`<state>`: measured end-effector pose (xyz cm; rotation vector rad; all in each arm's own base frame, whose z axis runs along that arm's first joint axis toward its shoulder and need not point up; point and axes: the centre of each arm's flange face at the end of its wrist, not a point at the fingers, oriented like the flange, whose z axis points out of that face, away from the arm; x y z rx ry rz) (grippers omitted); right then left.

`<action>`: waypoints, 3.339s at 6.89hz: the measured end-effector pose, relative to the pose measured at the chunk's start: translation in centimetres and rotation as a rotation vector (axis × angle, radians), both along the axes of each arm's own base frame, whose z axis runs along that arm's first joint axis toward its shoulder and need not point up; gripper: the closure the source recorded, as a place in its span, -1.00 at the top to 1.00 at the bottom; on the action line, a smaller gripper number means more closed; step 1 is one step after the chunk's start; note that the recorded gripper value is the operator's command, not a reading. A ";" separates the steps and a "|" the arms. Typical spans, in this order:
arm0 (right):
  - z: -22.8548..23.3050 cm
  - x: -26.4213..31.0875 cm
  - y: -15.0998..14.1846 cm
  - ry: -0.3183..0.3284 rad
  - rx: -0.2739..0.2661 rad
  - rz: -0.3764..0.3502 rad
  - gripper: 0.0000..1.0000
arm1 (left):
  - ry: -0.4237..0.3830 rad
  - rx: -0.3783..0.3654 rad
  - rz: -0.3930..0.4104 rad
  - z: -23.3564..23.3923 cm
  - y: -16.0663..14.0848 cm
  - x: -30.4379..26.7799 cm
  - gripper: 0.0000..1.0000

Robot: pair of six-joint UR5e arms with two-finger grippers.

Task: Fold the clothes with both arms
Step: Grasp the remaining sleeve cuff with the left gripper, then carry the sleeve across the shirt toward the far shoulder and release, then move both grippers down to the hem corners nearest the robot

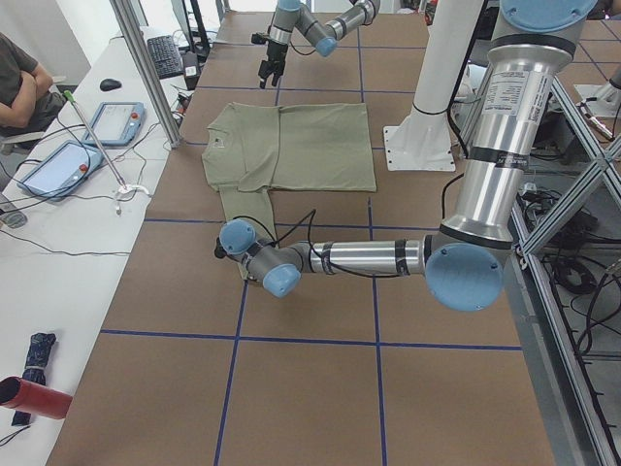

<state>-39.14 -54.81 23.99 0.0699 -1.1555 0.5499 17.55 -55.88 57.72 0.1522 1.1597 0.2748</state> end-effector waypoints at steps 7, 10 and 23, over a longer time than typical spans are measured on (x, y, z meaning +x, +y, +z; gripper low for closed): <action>23.7 25.3 1.1 0.278 0.156 -0.184 1.00 | 0.296 -0.289 -0.304 -42.9 -2.7 24.1 -1.00; 28.1 29.4 1.1 0.311 0.184 -0.232 1.00 | 0.391 -0.282 -0.552 -48.9 -1.8 41.8 -1.00; 18.3 12.1 12.3 0.099 0.035 -0.094 1.00 | 0.391 -0.283 -0.421 -43.8 12.0 34.6 0.39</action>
